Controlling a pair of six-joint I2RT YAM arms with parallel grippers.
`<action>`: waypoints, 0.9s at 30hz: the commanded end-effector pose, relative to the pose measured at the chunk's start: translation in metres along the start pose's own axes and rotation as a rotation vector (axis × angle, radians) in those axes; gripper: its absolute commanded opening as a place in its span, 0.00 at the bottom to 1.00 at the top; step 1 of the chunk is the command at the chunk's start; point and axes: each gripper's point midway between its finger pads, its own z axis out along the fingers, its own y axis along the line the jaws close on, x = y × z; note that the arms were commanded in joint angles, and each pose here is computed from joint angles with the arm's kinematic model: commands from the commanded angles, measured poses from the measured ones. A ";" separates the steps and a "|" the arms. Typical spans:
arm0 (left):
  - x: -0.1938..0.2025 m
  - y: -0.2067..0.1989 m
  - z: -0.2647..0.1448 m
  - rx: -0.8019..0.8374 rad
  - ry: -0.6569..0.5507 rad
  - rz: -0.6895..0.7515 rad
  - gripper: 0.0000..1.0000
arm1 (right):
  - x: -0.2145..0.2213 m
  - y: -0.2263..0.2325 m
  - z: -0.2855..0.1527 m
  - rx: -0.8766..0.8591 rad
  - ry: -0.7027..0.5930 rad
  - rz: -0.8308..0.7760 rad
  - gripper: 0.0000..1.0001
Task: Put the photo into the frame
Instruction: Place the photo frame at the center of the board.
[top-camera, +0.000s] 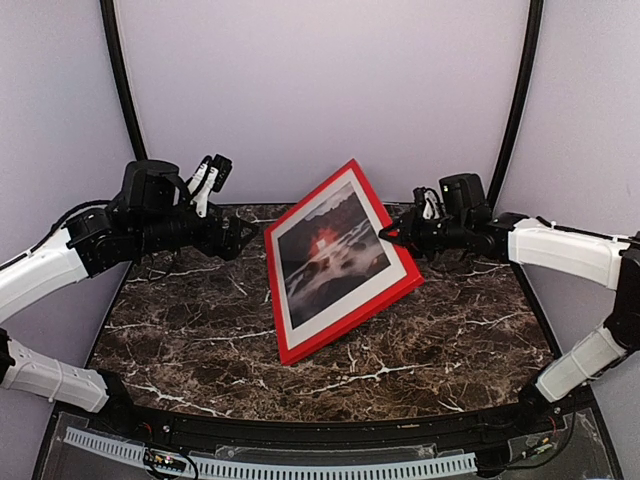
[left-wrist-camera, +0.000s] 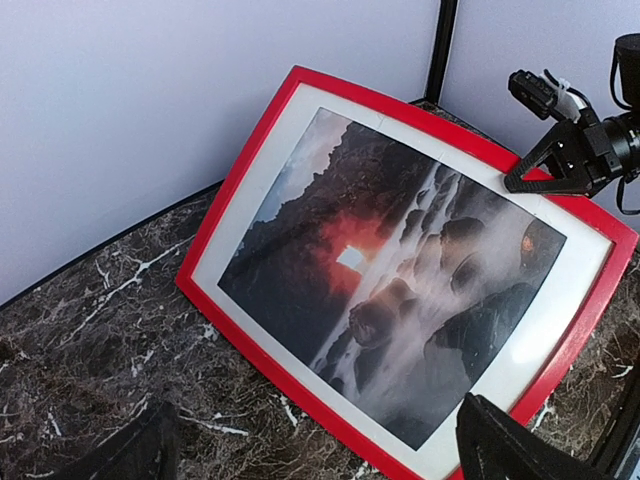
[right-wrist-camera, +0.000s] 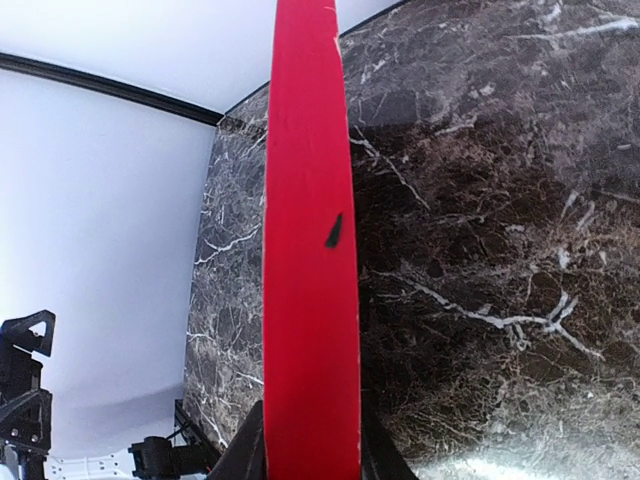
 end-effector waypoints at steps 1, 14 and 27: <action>-0.005 -0.005 -0.004 0.042 -0.044 -0.032 0.99 | -0.002 -0.001 0.002 -0.097 -0.059 0.098 0.28; 0.007 -0.009 0.002 0.059 -0.018 -0.033 0.99 | 0.055 -0.078 0.028 -0.041 0.003 0.241 0.40; 0.033 -0.004 0.008 0.033 0.038 -0.034 0.99 | 0.100 -0.132 0.035 0.058 0.069 0.273 0.45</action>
